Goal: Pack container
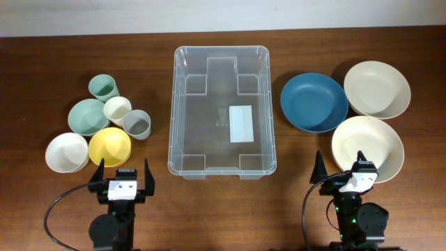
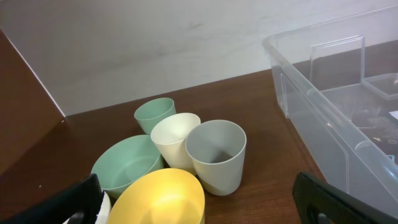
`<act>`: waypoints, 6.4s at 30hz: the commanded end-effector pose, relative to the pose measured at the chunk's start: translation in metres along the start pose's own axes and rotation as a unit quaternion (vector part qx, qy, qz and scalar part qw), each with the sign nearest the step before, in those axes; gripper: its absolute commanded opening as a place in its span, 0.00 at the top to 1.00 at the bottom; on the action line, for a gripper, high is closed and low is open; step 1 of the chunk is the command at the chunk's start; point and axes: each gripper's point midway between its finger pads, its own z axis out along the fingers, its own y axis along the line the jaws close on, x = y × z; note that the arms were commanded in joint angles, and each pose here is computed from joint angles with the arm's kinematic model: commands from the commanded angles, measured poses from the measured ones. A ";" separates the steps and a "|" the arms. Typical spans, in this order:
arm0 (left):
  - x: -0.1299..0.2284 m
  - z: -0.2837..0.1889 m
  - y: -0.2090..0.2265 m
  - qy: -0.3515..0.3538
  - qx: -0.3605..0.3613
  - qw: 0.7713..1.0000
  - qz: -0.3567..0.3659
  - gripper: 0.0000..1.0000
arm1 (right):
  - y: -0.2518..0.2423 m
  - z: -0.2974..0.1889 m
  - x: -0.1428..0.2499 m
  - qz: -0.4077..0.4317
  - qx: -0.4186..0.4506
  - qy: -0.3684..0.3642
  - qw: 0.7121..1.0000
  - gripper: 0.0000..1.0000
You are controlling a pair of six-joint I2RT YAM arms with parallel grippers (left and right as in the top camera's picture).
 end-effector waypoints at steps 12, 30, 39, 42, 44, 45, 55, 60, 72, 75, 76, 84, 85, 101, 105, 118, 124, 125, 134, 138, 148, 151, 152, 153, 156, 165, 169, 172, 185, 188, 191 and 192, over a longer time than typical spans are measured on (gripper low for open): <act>0.001 0.000 0.001 -0.001 -0.004 1.000 0.008 0.01 | -0.002 0.000 0.001 -0.003 0.003 0.000 1.000 0.01; 0.001 0.000 0.001 -0.001 -0.004 1.000 0.008 0.01 | -0.011 0.000 -0.002 -0.005 0.029 -0.008 1.000 0.01; 0.001 0.000 0.001 -0.001 -0.004 1.000 0.008 0.01 | -0.058 -0.035 -0.104 0.030 0.175 -0.220 0.959 0.01; 0.001 0.000 0.001 -0.001 -0.004 1.000 0.008 0.01 | -0.070 -0.055 -0.137 0.048 0.214 -0.263 0.940 0.01; 0.001 0.000 0.001 -0.001 -0.004 1.000 0.008 0.01 | -0.070 -0.060 -0.156 0.050 0.217 -0.271 0.936 0.01; 0.001 0.000 0.001 -0.001 -0.004 1.000 0.008 0.00 | -0.069 -0.060 -0.165 0.050 0.218 -0.271 0.936 0.01; 0.001 0.000 0.001 -0.001 -0.004 1.000 0.008 0.01 | -0.085 0.008 -0.251 -0.058 0.302 -0.159 0.938 0.01; 0.001 0.000 0.001 -0.001 -0.004 1.000 0.008 0.01 | -0.106 0.057 -0.289 -0.102 0.319 -0.092 0.938 0.01; 0.001 0.000 0.001 -0.001 -0.004 1.000 0.008 0.01 | -0.189 0.153 -0.266 -0.060 0.185 0.084 0.977 0.01; 0.001 0.000 0.001 -0.001 -0.004 1.000 0.008 0.01 | -0.219 0.160 -0.228 -0.028 0.172 0.132 0.976 0.01; 0.001 0.000 0.001 -0.001 -0.004 1.000 0.008 0.00 | -0.227 0.161 -0.214 -0.016 0.168 0.148 0.975 0.01; 0.001 0.000 0.001 -0.001 -0.004 1.000 0.008 0.01 | -0.262 0.163 -0.133 0.058 0.161 0.242 0.955 0.01; 0.001 0.000 0.001 -0.001 -0.004 1.000 0.008 0.01 | -0.263 0.165 -0.127 0.062 0.157 0.247 0.954 0.02; 0.001 0.000 0.001 -0.001 -0.004 1.000 0.008 0.01 | -0.267 0.196 0.030 0.211 0.141 0.378 0.890 0.01; 0.001 0.000 0.001 -0.001 -0.004 1.000 0.008 0.00 | -0.265 0.205 0.053 0.213 0.134 0.389 0.886 0.04; 0.001 0.000 0.001 -0.001 -0.004 1.000 0.008 0.01 | -0.271 0.205 0.085 0.179 0.185 0.428 0.866 0.26; 0.001 0.000 0.001 -0.001 -0.004 1.000 0.008 0.01 | -0.277 0.204 0.086 0.170 0.200 0.428 0.865 0.27; 0.001 0.000 0.001 -0.001 -0.004 1.000 0.008 0.01 | -0.278 0.205 0.086 0.170 0.200 0.426 0.866 0.32; 0.001 0.000 0.001 -0.001 -0.004 1.000 0.008 0.01 | -0.279 0.207 0.099 0.187 0.206 0.428 0.860 0.37; 0.001 0.000 0.001 -0.001 -0.004 1.000 0.008 0.01 | -0.278 0.210 0.107 0.192 0.199 0.430 0.860 0.43; 0.001 0.000 0.001 -0.001 -0.004 1.000 0.008 0.01 | -0.279 0.213 0.113 0.192 0.197 0.428 0.861 0.69; 0.001 0.000 0.001 -0.001 -0.004 1.000 0.008 0.01 | -0.279 0.213 0.112 0.204 0.203 0.425 0.858 0.78; 0.001 0.000 0.001 -0.001 -0.004 1.000 0.008 0.01 | -0.279 0.213 0.112 0.210 0.206 0.423 0.857 0.83; 0.001 0.000 0.001 -0.001 -0.004 1.000 0.008 0.01 | -0.280 0.214 0.111 0.212 0.208 0.420 0.858 0.86; 0.001 0.000 0.001 -0.001 -0.004 1.000 0.008 0.01 | -0.282 0.216 0.107 0.211 0.209 0.415 0.860 0.95; 0.001 0.000 0.001 -0.001 -0.004 1.000 0.008 0.01 | -0.293 0.238 0.048 0.191 0.206 0.361 0.889 0.96; 0.001 0.000 0.001 -0.001 -0.004 1.000 0.008 0.01 | -0.294 0.252 -0.011 0.181 0.191 0.318 0.911 0.96; 0.001 0.000 0.001 -0.001 -0.004 1.000 0.008 0.01 | -0.283 0.263 -0.056 0.176 0.164 0.295 0.925 0.96; 0.001 0.000 0.001 -0.001 -0.004 1.000 0.008 0.01 | -0.059 0.314 -0.171 -0.040 -0.078 0.273 0.958 0.96; 0.001 0.000 0.001 -0.001 -0.004 1.000 0.008 0.01 | 0.009 0.318 -0.163 -0.060 -0.133 0.281 0.949 0.96; 0.001 0.000 0.001 -0.001 -0.004 1.000 0.008 0.00 | 0.070 0.317 -0.152 -0.077 -0.183 0.288 0.937 0.96; 0.001 0.000 0.001 -0.001 -0.004 1.000 0.008 0.01 | 0.088 0.314 -0.150 -0.082 -0.197 0.290 0.933 0.96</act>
